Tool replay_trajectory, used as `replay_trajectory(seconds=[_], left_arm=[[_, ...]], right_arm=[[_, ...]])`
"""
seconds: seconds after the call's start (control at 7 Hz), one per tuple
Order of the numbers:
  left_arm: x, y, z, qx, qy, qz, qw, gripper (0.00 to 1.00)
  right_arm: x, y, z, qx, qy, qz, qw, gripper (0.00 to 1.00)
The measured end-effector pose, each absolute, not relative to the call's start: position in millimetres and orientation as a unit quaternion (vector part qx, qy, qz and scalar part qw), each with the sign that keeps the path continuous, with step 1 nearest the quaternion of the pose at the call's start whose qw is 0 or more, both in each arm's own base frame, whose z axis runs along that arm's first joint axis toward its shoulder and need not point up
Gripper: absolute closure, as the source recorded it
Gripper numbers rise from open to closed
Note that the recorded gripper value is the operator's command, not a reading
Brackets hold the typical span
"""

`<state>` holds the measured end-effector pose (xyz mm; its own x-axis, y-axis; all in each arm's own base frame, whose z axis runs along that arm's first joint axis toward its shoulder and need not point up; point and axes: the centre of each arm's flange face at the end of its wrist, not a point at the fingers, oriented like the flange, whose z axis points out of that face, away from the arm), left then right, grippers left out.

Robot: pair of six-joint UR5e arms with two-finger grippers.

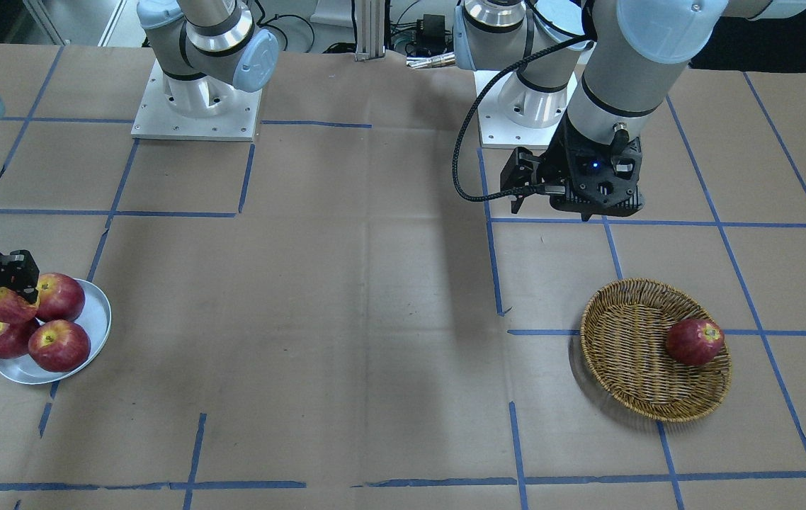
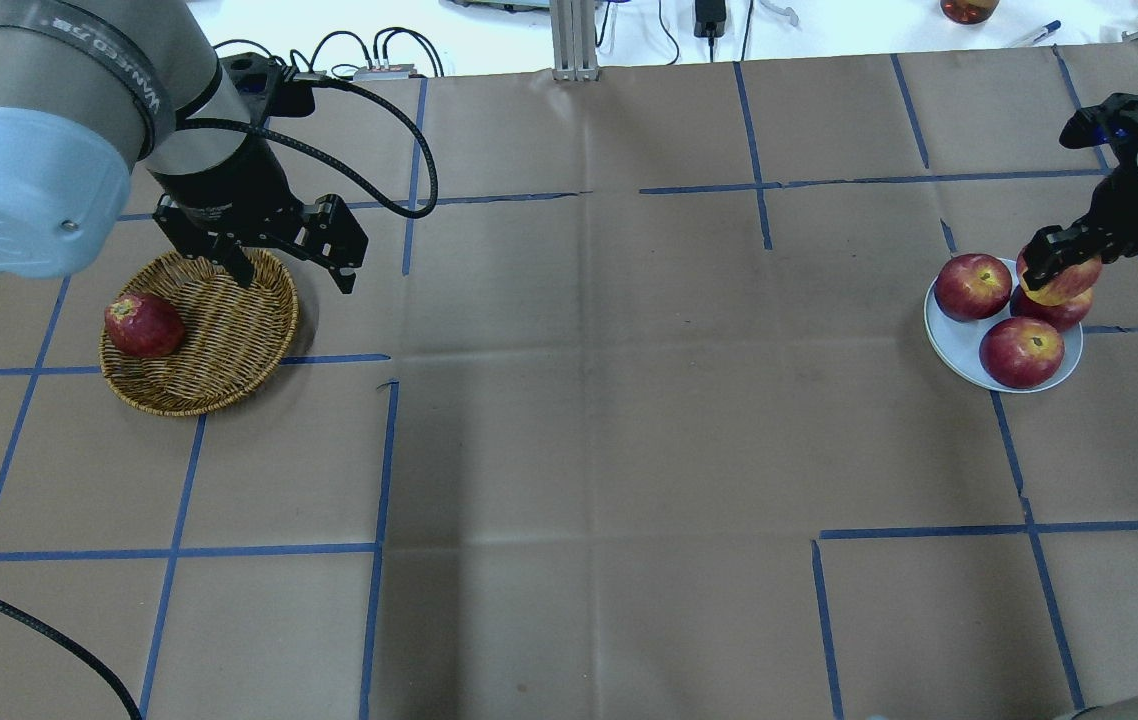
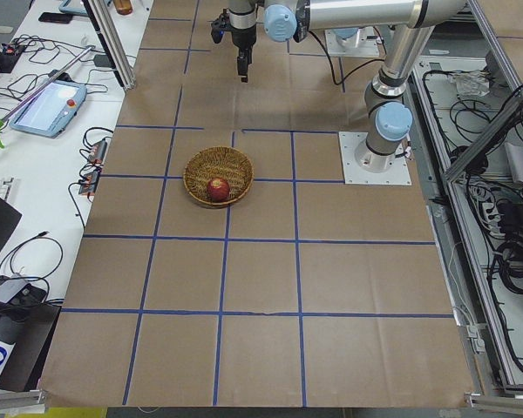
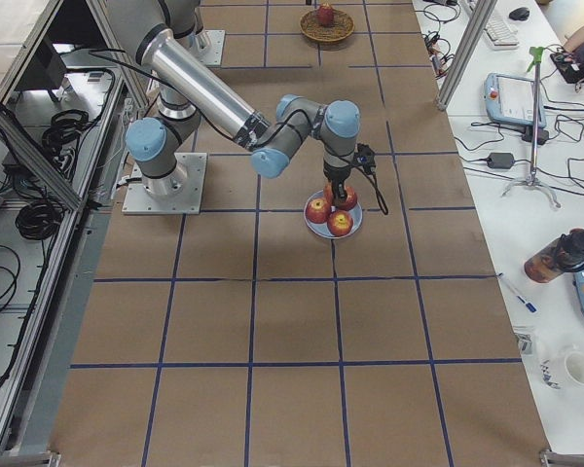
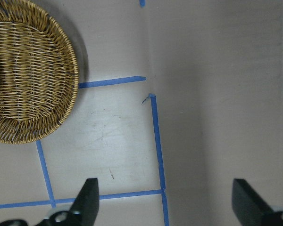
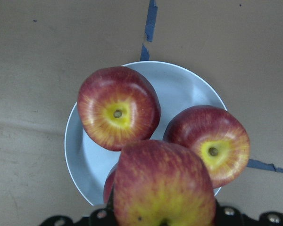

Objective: Transfer apple from basket to plate
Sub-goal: 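Lower the apple onto the plate beside the other apples and open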

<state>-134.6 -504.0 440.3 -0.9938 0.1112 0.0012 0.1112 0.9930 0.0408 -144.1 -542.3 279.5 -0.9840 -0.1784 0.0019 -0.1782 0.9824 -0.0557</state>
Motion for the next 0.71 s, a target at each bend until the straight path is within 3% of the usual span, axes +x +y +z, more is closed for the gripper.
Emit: replay_trajectory(seconds=[0.29, 0.43, 0.57, 0.71], left_arm=[[-134.6, -505.0, 440.0, 0.056, 0.998, 0.02, 0.0, 0.01], [-134.7, -505.2, 440.0, 0.056, 0.998, 0.02, 0.0, 0.01], [-134.7, -505.3, 439.9, 0.056, 0.998, 0.02, 0.0, 0.01], [-134.7, -505.3, 439.9, 0.056, 0.998, 0.02, 0.0, 0.01]], right_arm=[[-147.1, -543.8, 268.6, -0.089, 0.996, -0.028, 0.002, 0.46], [-147.6, -544.4, 266.7, -0.088, 0.996, -0.027, 0.003, 0.1], [-148.0, -544.7, 263.1, -0.088, 0.996, -0.025, 0.004, 0.0], [-148.7, -545.8, 258.9, -0.088, 0.996, -0.022, 0.006, 0.0]])
